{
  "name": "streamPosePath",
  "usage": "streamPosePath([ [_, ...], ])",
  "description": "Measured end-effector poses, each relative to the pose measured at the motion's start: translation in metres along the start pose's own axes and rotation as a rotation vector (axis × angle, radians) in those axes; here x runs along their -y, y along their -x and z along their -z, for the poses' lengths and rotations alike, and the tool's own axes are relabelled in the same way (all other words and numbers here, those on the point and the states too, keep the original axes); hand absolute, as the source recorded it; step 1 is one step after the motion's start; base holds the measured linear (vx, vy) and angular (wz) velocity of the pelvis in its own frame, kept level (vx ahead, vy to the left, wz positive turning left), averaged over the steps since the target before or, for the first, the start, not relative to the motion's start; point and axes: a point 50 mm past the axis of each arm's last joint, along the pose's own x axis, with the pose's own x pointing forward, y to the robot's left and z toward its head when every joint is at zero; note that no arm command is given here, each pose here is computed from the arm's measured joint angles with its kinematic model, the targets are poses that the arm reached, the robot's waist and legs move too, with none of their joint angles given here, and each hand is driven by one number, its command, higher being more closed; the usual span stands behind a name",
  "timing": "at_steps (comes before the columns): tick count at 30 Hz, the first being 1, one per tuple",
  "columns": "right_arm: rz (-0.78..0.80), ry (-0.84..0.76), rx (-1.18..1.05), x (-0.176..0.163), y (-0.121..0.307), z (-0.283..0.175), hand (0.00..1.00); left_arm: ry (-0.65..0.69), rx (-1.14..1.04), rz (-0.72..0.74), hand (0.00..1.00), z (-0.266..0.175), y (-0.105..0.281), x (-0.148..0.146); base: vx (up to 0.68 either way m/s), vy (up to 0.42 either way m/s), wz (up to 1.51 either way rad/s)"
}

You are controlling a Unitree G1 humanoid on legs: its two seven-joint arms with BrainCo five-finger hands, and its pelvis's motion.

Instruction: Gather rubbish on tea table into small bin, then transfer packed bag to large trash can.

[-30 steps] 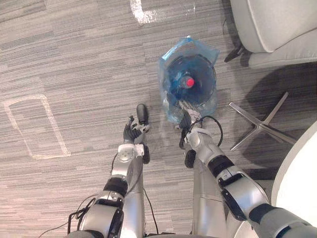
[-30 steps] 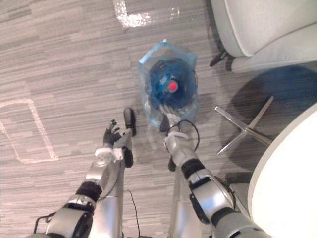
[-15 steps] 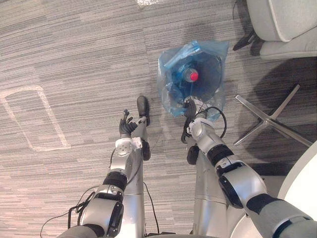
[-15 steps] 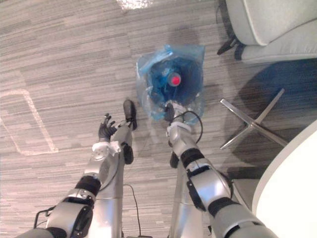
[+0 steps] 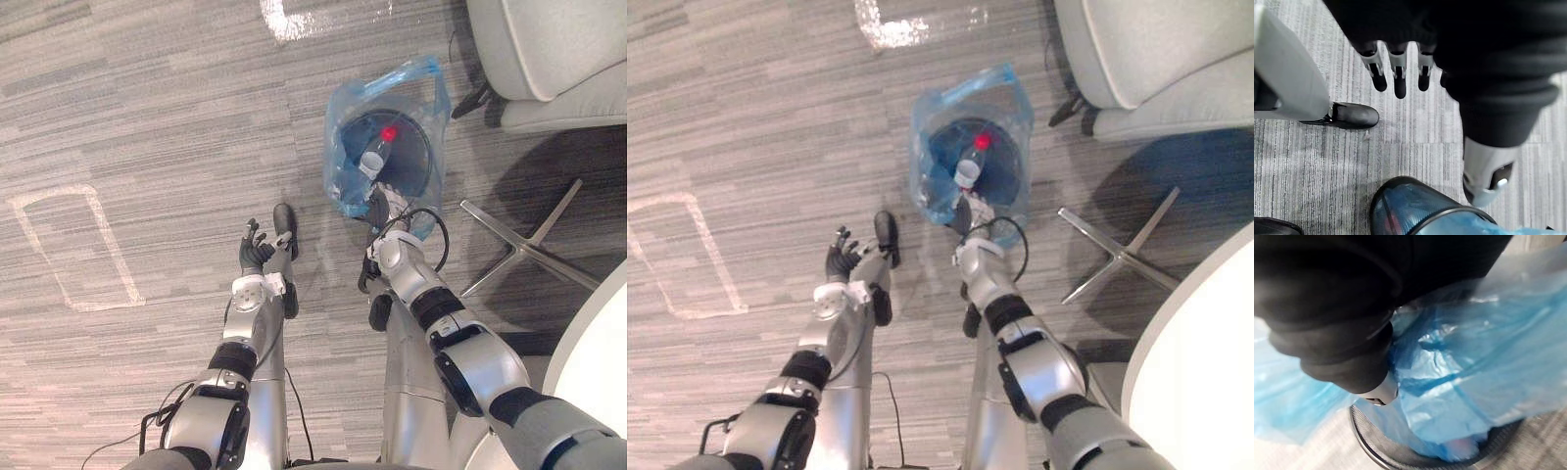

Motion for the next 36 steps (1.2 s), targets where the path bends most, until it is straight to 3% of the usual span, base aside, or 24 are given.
streamPosePath([
  [12,-0.051,-0.307,0.081,-0.024,0.079,-0.014,1.0,-0.095,-0.217,-0.038,0.0,0.062,0.036,-0.028,0.01,0.014,-0.13],
  [16,-0.094,-0.422,0.101,-0.03,0.107,-0.022,1.0,-0.128,-0.35,-0.099,0.0,0.097,0.063,-0.052,0.12,0.025,-0.09],
  [24,-0.258,-0.45,0.033,-0.054,0.132,-0.003,1.0,-0.26,-0.631,-0.094,0.0,0.154,0.115,-0.08,0.14,0.021,-0.05],
  [31,-0.295,-0.438,0.011,-0.057,0.133,0.006,1.0,-0.328,-0.651,-0.102,0.0,0.157,0.121,-0.097,0.04,0.007,-0.05],
  [36,-0.321,-0.471,0.028,-0.051,0.137,0.008,1.0,-0.352,-0.551,-0.058,0.0,0.142,0.113,-0.093,-0.07,0.019,-0.01],
])
